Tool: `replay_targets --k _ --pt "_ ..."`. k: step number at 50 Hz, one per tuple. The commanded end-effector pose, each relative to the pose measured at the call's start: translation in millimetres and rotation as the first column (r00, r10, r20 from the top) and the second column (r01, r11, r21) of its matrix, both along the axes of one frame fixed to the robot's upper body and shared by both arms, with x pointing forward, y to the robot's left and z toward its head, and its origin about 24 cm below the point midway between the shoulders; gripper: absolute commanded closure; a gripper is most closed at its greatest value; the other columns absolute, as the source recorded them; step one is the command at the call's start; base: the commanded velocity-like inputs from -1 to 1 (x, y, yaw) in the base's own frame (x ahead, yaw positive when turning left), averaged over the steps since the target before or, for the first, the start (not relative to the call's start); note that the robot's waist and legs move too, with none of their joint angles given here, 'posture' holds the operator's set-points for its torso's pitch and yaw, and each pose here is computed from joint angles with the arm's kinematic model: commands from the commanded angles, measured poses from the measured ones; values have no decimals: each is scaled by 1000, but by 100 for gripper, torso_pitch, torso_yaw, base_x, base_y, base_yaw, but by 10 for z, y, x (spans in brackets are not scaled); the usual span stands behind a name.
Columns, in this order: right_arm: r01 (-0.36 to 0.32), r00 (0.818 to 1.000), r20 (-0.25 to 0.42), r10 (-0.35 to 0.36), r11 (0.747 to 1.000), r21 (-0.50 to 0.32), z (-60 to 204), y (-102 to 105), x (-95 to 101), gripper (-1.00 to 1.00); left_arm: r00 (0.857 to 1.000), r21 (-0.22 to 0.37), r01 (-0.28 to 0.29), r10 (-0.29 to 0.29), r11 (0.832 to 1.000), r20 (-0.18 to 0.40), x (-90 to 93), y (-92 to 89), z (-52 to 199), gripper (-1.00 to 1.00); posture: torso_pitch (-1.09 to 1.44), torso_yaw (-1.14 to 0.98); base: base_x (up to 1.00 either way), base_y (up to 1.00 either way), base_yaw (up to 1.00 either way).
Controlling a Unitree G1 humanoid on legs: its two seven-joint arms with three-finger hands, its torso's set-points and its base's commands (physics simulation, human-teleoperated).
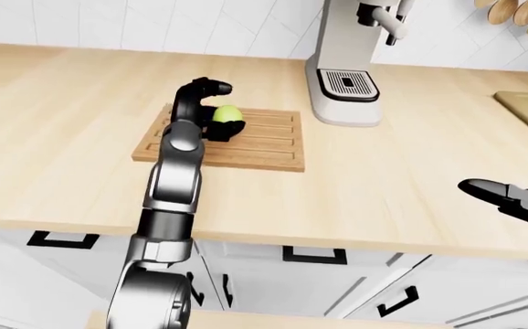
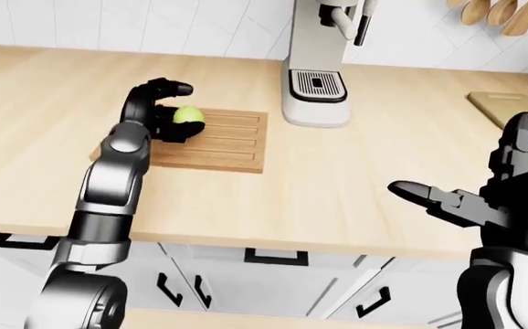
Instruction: Place the lime and the date on separate cutting boards.
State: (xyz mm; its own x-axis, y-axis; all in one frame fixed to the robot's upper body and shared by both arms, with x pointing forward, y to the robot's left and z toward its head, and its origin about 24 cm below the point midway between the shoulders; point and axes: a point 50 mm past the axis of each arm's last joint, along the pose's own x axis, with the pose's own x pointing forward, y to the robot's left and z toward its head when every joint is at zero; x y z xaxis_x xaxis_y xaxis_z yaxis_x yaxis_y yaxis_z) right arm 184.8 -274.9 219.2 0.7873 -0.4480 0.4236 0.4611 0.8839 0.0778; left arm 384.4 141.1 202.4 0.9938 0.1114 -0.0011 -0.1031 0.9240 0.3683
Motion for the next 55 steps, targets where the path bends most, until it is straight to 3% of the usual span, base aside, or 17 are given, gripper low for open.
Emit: replay_targets --k 1,10,14,18,31,37,48,55 --pt "2 998 65 1 999 -40 116 29 -43 -100 994 11 13 -14 1000 109 -30 -31 274 -34 0 0 0 0 0" --pt "4 998 66 -1 999 -41 119 19 -46 -100 991 13 22 -24 1000 133 -107 -25 400 -45 0 0 0 0 0" --pt "4 998 67 0 999 -47 142 21 -54 -100 983 -26 25 -20 999 181 -339 72 565 -51 0 0 0 0 0" --pt "3 997 72 1 999 -53 179 34 -62 -100 973 -46 21 -10 999 231 -705 210 710 -67 0 0 0 0 0" --pt "19 996 86 -14 998 -62 266 -12 -128 -100 949 -84 -15 41 996 312 -1357 551 857 -91 0 0 0 0 0" --pt "20 996 88 -15 998 -65 268 -14 -142 -100 943 -91 -21 50 996 328 -1500 605 832 -100 0 0 0 0 0" --pt "39 994 108 -33 998 -52 325 -102 -278 -100 925 -107 -29 68 994 375 -1795 706 865 -100 0 0 0 0 0" --pt "107 986 130 -102 994 -30 319 -364 -562 -100 915 -144 -84 134 986 381 -1948 1009 678 -100 0 0 0 0 0"
